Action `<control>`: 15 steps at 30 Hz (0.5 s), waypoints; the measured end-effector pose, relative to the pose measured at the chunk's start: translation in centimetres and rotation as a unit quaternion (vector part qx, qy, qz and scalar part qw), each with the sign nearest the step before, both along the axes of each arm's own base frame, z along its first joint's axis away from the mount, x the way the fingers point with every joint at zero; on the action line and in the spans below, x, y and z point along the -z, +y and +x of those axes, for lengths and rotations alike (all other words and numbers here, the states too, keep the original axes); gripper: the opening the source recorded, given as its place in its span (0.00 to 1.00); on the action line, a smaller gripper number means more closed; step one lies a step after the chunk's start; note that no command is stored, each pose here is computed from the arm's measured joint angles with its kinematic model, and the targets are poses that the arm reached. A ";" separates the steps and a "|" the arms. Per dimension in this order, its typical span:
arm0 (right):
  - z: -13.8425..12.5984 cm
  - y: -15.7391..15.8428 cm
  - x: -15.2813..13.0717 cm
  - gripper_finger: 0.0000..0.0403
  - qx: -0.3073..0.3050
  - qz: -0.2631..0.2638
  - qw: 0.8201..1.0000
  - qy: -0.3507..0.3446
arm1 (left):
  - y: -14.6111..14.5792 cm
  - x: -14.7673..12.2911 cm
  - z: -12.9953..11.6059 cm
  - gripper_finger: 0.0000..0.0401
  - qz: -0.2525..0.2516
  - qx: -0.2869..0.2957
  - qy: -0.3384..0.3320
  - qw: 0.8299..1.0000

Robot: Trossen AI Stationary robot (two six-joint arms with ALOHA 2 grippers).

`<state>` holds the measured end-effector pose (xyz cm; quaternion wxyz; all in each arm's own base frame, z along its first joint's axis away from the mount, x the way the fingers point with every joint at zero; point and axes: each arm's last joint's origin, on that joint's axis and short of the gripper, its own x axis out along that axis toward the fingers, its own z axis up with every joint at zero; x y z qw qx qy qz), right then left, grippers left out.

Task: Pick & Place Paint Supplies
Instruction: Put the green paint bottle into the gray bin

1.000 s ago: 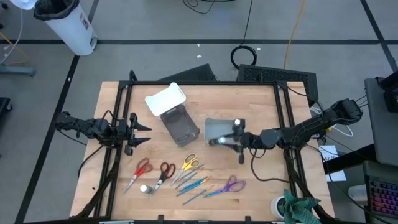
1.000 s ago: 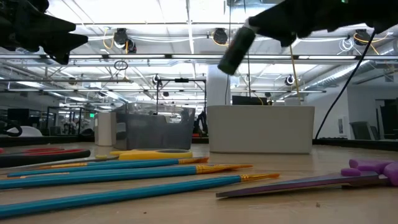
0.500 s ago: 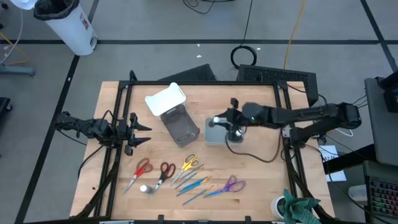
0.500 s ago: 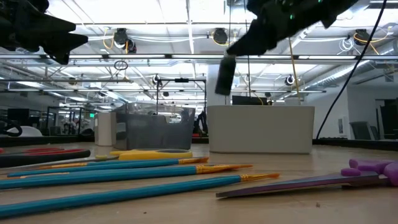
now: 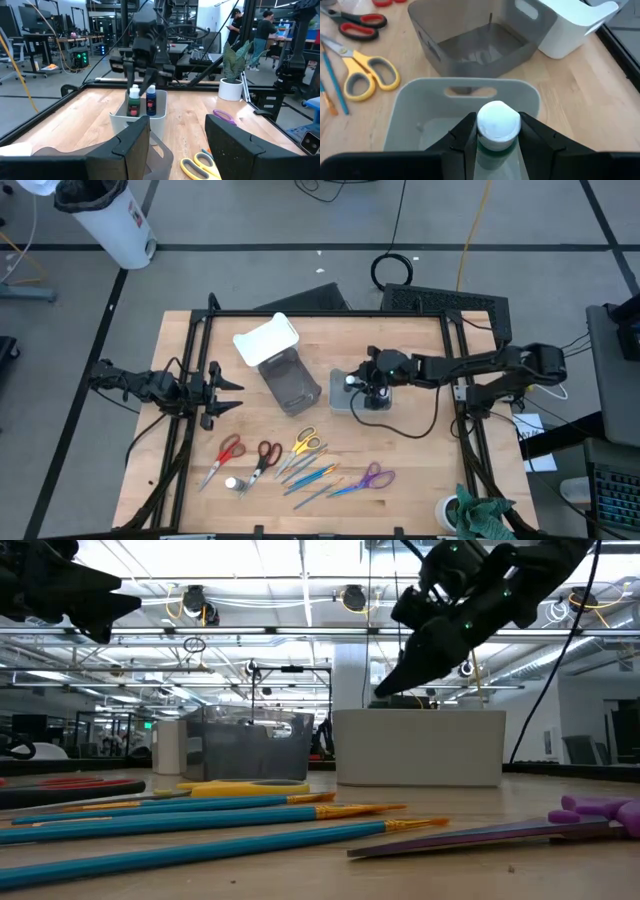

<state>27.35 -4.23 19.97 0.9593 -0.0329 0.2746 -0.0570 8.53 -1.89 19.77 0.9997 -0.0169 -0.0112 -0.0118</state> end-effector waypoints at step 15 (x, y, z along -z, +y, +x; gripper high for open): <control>1.1 -0.6 2.5 0.36 0.008 0.000 1.000 0.019 | 0.0 0.0 0.0 0.50 0.000 0.001 0.000 1.000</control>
